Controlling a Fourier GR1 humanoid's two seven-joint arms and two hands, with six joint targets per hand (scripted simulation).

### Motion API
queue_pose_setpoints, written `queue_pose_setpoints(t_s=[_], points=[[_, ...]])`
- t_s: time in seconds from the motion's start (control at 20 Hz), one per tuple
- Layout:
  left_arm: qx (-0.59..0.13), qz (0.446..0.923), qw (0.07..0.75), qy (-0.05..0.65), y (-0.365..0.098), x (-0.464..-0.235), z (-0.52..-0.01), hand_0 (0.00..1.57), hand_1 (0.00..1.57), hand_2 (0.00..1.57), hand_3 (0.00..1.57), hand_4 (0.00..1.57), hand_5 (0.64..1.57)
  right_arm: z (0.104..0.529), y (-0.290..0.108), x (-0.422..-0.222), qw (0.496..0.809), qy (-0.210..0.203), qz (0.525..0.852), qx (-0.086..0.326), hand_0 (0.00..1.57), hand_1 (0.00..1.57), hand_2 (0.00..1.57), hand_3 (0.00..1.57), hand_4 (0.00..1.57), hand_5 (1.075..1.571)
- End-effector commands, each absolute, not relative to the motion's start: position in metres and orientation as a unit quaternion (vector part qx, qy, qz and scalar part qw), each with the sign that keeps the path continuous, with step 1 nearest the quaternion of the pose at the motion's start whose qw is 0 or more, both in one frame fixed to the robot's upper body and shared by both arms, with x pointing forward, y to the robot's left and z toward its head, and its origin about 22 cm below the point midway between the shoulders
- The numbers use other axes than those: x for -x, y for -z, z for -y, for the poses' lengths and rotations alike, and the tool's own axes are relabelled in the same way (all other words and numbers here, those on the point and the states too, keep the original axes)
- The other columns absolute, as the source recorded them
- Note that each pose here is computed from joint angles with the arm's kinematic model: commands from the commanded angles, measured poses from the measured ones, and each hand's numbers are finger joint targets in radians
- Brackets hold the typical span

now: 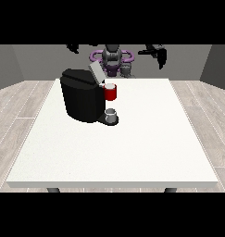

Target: Insert the coffee pod into the coffee machine and close the lid

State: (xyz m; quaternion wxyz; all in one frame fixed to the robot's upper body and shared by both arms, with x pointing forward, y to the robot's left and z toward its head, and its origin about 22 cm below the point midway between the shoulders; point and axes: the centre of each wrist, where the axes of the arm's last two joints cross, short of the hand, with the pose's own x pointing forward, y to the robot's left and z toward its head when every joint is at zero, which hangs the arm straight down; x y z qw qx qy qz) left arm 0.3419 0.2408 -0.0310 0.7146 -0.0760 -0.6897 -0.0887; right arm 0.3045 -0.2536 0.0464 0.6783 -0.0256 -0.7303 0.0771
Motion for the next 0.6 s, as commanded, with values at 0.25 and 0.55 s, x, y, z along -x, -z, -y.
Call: queue_pose_setpoints(t_s=[0.25,0.55], points=[[0.068,0.723,0.685,0.064,-0.007,-0.337,-0.247,0.0,0.0,0.0,0.0,0.0,1.571,0.258,-0.057,-0.334,0.667,-0.058,0.743,0.011,0.0,0.0,0.0,0.0,0.0,1.571],[0.076,0.713,0.693,0.075,0.002,-0.307,-0.243,0.0,0.0,0.0,0.0,0.0,1.571,0.253,-0.035,-0.34,0.68,-0.055,0.731,0.001,0.0,0.0,0.0,0.0,0.0,1.571]])
